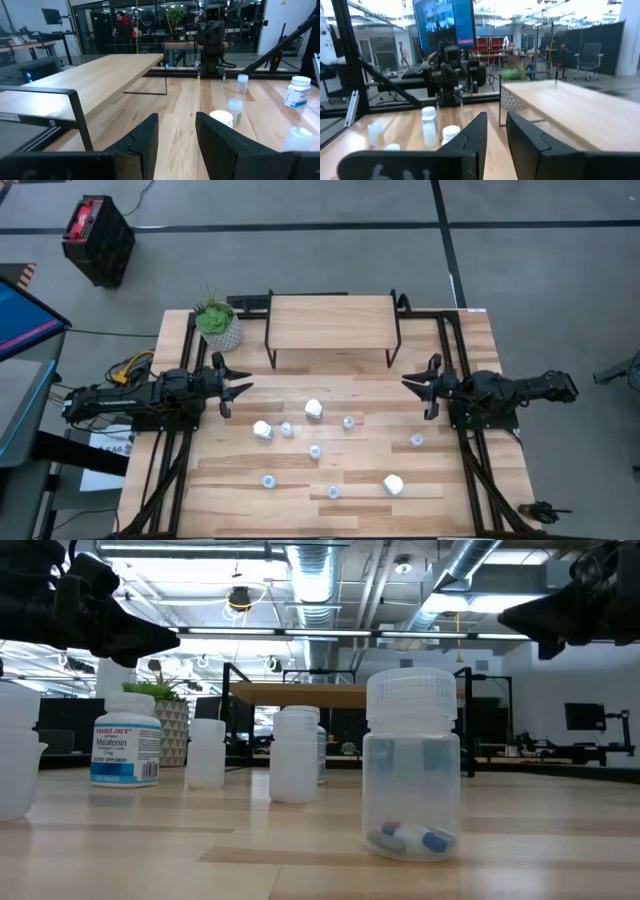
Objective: Pick and place medicine bottles onto shelf by color
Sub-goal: Put the middle transparent pill bottle on the shelf
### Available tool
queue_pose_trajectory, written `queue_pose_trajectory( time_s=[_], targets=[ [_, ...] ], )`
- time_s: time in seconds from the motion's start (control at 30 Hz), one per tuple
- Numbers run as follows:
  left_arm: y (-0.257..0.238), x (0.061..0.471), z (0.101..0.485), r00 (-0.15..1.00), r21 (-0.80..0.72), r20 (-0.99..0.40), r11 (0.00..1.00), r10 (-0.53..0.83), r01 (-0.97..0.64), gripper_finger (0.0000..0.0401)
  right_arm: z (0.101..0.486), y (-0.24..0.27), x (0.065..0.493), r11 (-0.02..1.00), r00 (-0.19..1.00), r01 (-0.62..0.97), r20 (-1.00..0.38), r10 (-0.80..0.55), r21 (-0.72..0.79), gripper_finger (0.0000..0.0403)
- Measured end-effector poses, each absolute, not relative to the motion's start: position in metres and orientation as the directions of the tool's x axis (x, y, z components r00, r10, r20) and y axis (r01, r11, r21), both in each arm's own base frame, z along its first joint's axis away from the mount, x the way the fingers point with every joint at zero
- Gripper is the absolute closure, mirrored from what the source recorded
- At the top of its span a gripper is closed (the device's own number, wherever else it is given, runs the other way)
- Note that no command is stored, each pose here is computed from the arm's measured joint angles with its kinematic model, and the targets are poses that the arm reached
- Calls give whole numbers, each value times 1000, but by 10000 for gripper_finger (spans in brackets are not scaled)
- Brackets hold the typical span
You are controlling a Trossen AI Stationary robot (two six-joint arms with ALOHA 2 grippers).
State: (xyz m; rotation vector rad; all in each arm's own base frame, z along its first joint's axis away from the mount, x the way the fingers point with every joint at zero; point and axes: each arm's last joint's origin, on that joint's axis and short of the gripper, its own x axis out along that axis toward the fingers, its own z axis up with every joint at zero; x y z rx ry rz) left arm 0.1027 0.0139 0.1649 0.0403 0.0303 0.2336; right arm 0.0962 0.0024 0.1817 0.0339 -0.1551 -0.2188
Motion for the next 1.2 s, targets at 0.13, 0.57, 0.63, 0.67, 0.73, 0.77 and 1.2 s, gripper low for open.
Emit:
queue_pose_trajectory(
  time_s=[0.13, 0.57, 0.63, 0.67, 0.73, 0.77, 1.2],
  targets=[
    [14, 103, 165, 972, 48, -24, 972, 232, -231, 280, 189, 2, 95, 975, 949, 208, 224, -220, 76, 306],
    [15, 102, 165, 959, 48, -23, 959, 281, -280, 280, 226, 2, 84, 977, 952, 153, 243, -186, 147, 199],
    [15, 102, 165, 958, 48, -23, 957, 287, -285, 280, 238, 2, 78, 975, 962, 128, 215, -167, 180, 170],
    [16, 102, 165, 957, 47, -23, 957, 288, -287, 280, 243, 3, 75, 974, 973, 95, 190, -135, 205, 159],
    [16, 102, 165, 957, 47, -23, 957, 288, -287, 280, 255, 5, 68, 966, 990, -7, 140, -31, 259, 146],
    [16, 102, 165, 957, 47, -23, 957, 288, -287, 280, 262, 7, 66, 958, 992, -55, 125, 20, 282, 144],
    [16, 102, 165, 957, 46, -23, 957, 288, -286, 280, 314, 25, 94, 931, 861, 38, -485, 154, 363, 183]
  ],
)
